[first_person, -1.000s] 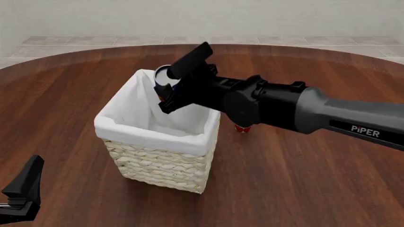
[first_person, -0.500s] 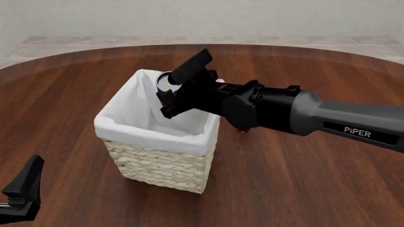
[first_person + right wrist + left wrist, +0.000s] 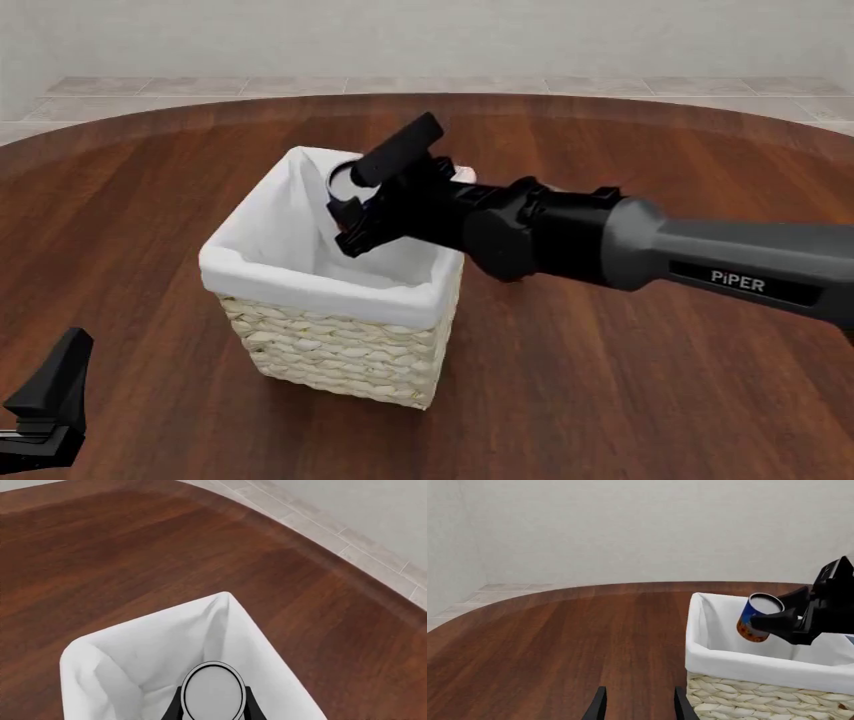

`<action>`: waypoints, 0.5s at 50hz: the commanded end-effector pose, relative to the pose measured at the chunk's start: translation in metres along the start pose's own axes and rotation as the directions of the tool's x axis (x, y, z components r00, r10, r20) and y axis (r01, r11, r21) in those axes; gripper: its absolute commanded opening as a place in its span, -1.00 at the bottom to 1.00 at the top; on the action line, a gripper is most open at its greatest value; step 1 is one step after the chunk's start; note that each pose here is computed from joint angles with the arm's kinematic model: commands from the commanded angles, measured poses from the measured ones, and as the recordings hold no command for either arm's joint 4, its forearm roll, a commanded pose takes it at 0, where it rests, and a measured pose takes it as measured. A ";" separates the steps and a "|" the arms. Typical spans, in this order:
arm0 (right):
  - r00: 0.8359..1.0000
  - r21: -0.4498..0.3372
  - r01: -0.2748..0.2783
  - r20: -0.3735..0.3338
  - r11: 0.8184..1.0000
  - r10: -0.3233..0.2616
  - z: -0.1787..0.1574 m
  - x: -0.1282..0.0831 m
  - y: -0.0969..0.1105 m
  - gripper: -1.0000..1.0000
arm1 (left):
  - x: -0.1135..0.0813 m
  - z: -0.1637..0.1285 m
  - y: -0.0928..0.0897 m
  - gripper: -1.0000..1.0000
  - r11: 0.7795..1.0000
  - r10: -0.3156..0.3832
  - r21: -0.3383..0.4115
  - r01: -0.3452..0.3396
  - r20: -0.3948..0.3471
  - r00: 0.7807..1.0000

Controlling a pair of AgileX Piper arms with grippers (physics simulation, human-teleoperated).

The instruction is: Pick up the alphabet soup and put it in the basket.

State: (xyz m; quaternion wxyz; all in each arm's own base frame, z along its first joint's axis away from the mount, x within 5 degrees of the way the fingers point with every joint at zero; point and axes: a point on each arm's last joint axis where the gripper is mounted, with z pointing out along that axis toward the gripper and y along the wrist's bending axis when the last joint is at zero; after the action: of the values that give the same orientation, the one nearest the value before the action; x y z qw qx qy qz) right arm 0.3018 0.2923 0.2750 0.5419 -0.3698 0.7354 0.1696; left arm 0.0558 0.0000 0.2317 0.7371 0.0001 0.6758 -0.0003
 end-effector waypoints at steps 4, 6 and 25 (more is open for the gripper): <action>1.000 -0.003 -0.025 0.011 1.000 0.025 0.001 -0.003 0.001 -1.00 | 0.000 0.000 0.000 1.00 1.000 0.000 0.000 0.000 0.000 1.000; 1.000 -0.004 -0.025 0.011 1.000 0.025 0.001 -0.003 0.002 -1.00 | 0.000 0.000 0.000 1.00 1.000 0.000 0.000 0.000 0.000 1.000; 1.000 -0.010 -0.022 -0.003 1.000 0.021 0.006 0.003 0.005 -1.00 | 0.000 0.000 0.000 1.00 1.000 0.000 0.000 0.000 0.000 1.000</action>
State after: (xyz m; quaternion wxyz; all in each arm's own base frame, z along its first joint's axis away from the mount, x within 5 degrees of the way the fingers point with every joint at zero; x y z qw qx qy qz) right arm 0.3011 0.2973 0.2677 0.5345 -0.3721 0.7390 0.1726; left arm 0.0558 0.0000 0.2317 0.7371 0.0001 0.6757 -0.0003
